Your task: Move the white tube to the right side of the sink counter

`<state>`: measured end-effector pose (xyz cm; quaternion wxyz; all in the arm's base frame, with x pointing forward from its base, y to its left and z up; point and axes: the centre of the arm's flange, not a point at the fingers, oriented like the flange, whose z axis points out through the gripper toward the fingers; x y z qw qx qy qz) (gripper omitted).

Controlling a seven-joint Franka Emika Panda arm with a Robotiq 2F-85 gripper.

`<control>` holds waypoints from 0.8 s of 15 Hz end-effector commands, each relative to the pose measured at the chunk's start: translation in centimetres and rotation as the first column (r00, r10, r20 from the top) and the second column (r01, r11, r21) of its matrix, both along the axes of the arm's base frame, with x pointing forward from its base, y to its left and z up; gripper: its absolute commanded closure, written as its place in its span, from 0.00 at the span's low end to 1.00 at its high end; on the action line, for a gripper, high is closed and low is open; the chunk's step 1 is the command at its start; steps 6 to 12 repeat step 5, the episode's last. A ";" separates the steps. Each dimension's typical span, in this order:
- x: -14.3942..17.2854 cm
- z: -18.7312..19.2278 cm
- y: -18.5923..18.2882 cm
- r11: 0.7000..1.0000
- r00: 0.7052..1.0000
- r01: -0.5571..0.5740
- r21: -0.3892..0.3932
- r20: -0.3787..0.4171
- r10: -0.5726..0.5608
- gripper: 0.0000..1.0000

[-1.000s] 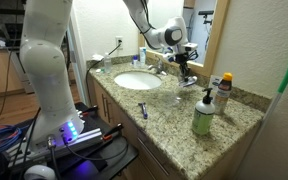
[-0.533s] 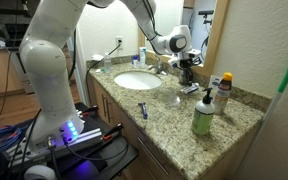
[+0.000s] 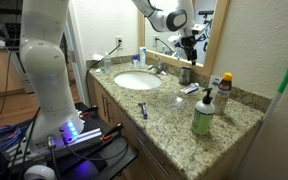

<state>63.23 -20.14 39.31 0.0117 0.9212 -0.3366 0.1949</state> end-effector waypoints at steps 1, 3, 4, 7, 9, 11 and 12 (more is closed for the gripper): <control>-6.3 7.2 0.8 0.981 0.984 -0.180 0.076 -0.005 0.180 0.00; -9.5 10.7 1.3 0.953 0.959 -0.282 0.111 0.012 0.282 0.00; -5.0 8.3 1.3 0.977 0.979 -0.204 0.069 0.017 0.203 0.00; -6.0 10.0 1.4 0.973 0.976 -0.219 0.073 0.029 0.218 0.00; -6.0 10.0 1.4 0.973 0.976 -0.219 0.073 0.029 0.218 0.00; -6.0 10.0 1.4 0.973 0.976 -0.219 0.073 0.029 0.218 0.00; -6.0 10.0 1.4 0.973 0.976 -0.219 0.073 0.029 0.218 0.00</control>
